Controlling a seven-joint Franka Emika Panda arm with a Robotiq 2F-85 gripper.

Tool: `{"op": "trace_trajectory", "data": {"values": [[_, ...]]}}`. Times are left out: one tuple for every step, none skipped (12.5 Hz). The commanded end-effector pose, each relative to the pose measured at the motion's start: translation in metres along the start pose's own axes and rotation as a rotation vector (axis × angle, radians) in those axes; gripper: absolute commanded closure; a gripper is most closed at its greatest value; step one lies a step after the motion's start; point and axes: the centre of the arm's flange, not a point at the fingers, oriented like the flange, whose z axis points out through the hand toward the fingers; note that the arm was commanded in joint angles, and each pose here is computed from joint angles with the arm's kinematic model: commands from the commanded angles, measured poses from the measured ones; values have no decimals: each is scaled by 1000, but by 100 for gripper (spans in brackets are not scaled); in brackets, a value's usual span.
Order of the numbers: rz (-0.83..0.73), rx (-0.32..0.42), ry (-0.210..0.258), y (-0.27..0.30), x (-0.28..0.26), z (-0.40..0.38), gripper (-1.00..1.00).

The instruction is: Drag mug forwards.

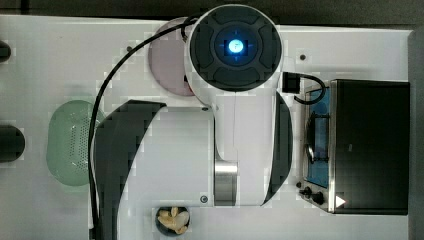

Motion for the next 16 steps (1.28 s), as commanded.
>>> {"op": "trace_trajectory", "data": {"values": [[173, -30, -60, 136, -57, -47, -59], [175, -34, -65, 137, -57, -44, -81], [179, -44, -75, 138, -56, -37, -99], [185, -57, -90, 140, -54, -25, -100], [191, -69, -103, 141, -53, -12, -100], [199, -75, -110, 141, -49, 3, -100], [206, -72, -110, 140, -45, 19, -100], [213, -65, -106, 139, -41, 37, -100], [224, -56, -99, 138, -36, 57, -100], [239, -47, -93, 138, -32, 78, -100], [264, -42, -88, 139, -28, 101, -100], [300, -41, -87, 142, -25, 126, -100], [348, -45, -88, 144, -23, 150, -100], [409, -55, -91, 147, -23, 174, -100], [476, -66, -90, 148, -24, 197, -100], [540, -77, -88, 148, -24, 218, -100]]}}
